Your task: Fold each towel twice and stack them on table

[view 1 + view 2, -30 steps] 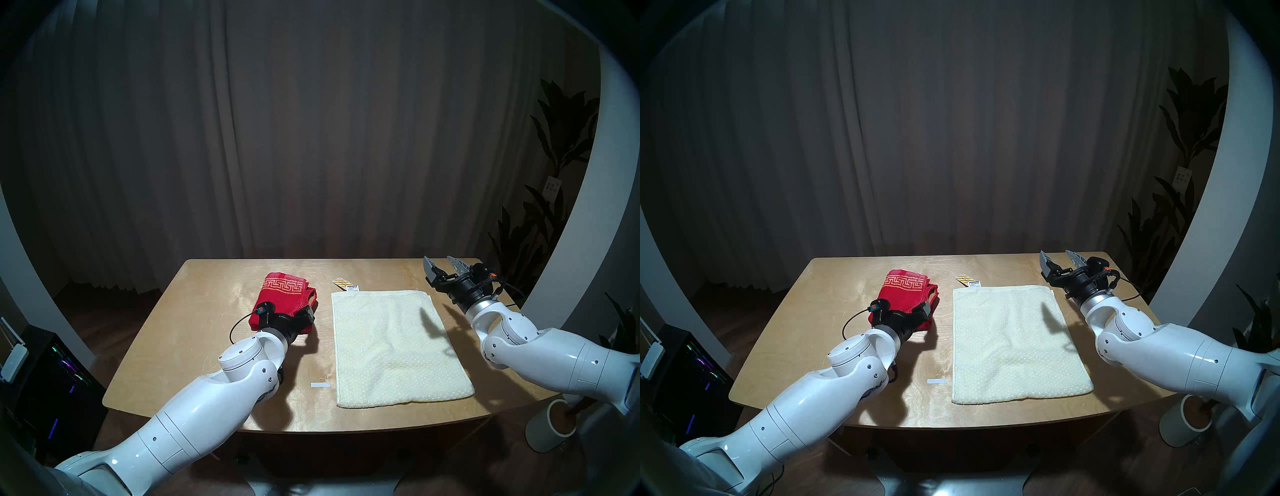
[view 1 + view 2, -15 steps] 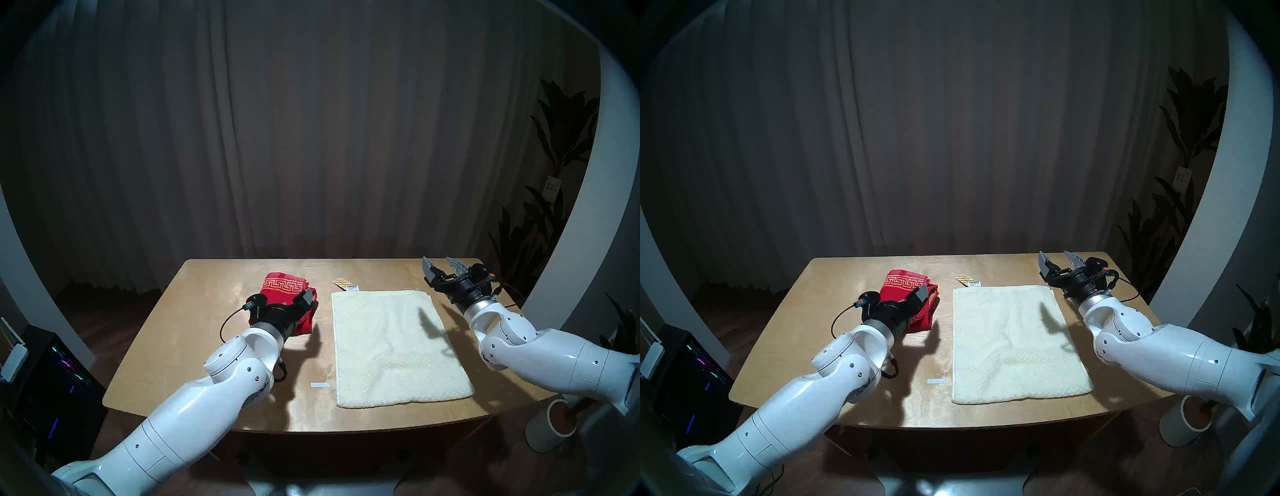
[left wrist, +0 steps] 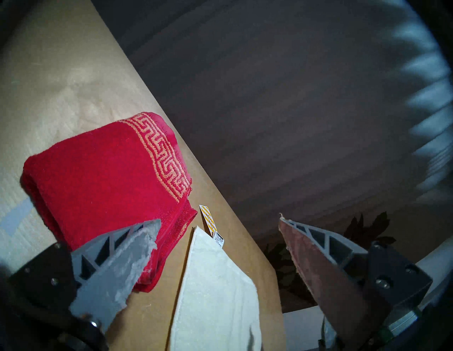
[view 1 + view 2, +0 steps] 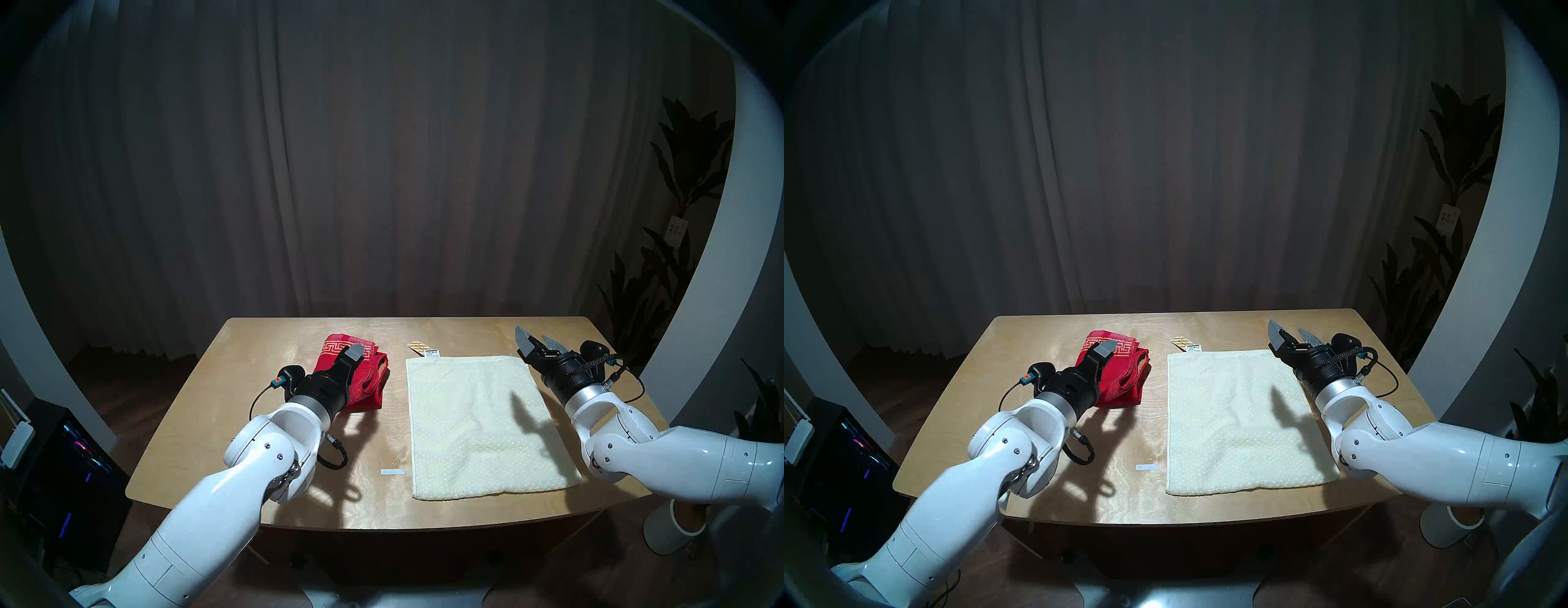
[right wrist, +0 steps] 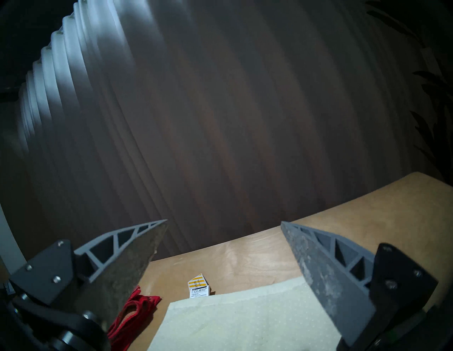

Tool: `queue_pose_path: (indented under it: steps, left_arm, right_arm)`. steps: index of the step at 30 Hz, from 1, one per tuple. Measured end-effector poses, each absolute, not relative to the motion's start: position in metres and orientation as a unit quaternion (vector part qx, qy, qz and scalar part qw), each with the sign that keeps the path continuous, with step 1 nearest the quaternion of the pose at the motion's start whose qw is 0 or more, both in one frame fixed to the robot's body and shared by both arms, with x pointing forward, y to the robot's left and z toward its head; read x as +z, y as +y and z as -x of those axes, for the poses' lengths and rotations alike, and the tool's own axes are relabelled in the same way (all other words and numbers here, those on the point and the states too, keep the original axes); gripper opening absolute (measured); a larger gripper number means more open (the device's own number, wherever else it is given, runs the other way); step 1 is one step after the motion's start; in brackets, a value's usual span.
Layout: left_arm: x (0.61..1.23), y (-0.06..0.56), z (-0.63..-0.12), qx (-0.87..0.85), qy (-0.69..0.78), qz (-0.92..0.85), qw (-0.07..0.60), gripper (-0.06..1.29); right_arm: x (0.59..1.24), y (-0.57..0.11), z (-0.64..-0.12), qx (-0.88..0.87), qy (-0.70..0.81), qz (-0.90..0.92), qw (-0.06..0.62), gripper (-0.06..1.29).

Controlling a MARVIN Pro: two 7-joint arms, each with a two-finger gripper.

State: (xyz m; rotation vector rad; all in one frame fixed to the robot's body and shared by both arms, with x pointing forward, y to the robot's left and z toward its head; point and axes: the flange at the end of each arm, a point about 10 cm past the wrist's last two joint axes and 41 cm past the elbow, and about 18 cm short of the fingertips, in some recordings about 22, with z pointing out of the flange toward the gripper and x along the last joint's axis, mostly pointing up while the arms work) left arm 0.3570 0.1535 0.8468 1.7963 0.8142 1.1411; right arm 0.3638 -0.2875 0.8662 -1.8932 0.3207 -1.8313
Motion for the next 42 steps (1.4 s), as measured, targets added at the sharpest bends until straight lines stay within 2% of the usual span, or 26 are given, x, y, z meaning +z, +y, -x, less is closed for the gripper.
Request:
queue_pose_path:
  steps: [15,42]
  left_arm:
    - [0.845,0.142,-0.312,0.364,0.358,-0.720,0.470,1.20]
    - [0.832,0.122,-0.271,0.236,0.418,-0.717,0.506,1.20]
  right_arm:
    - [0.843,-0.266,-0.280,-0.572,0.210,0.743,0.275,1.20]
    - [0.827,-0.289,-0.231,-0.530,0.338,0.734,0.256,1.20]
